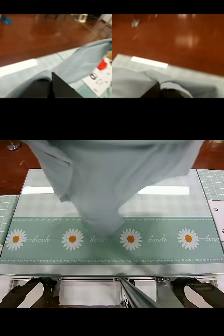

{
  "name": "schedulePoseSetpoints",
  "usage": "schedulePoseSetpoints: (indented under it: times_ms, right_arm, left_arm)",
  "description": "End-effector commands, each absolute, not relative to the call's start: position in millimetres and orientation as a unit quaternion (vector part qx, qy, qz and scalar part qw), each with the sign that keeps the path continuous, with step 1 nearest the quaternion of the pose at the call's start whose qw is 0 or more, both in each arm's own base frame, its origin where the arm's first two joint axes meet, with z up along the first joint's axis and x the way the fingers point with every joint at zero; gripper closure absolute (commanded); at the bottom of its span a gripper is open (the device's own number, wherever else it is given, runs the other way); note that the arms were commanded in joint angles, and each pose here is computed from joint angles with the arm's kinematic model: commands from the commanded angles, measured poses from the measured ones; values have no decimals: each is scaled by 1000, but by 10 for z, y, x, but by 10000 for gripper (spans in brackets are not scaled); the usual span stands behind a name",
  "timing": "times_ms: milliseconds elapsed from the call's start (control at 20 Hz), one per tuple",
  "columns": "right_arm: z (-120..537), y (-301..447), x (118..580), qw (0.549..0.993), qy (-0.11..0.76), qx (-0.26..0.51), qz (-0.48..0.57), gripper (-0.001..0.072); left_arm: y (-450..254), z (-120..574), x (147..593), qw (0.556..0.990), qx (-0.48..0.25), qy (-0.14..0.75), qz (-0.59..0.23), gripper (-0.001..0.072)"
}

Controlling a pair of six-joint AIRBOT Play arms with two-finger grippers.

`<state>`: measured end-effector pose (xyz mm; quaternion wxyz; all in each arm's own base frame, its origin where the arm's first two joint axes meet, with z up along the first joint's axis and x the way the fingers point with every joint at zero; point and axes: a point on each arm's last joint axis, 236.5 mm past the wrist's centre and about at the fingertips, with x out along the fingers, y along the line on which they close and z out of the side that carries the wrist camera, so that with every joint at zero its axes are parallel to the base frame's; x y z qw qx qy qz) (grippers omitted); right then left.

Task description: Fold the shirts.

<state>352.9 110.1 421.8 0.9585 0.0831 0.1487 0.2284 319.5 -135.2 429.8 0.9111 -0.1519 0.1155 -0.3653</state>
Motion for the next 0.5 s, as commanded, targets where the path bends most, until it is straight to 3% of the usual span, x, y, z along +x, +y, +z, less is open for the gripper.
schedulePoseSetpoints:
  times_ms: [0, 200, 450]
  right_arm:
    - [5152, 919, 2573, 980, 7, 20, 198, 676]
    - [5502, 893, 1919, 979, -68, 10, 194, 676]
    - [5234, 906, 1628, 981, -19, -4, 195, 676]
  left_arm:
    - [-1191, 4996, 2530, 952, -73, 41, -296, 686]
    - [-1252, 5531, 1744, 964, 0, -61, -257, 687]
    - [-868, 5709, 1307, 985, 31, -110, -129, 687]
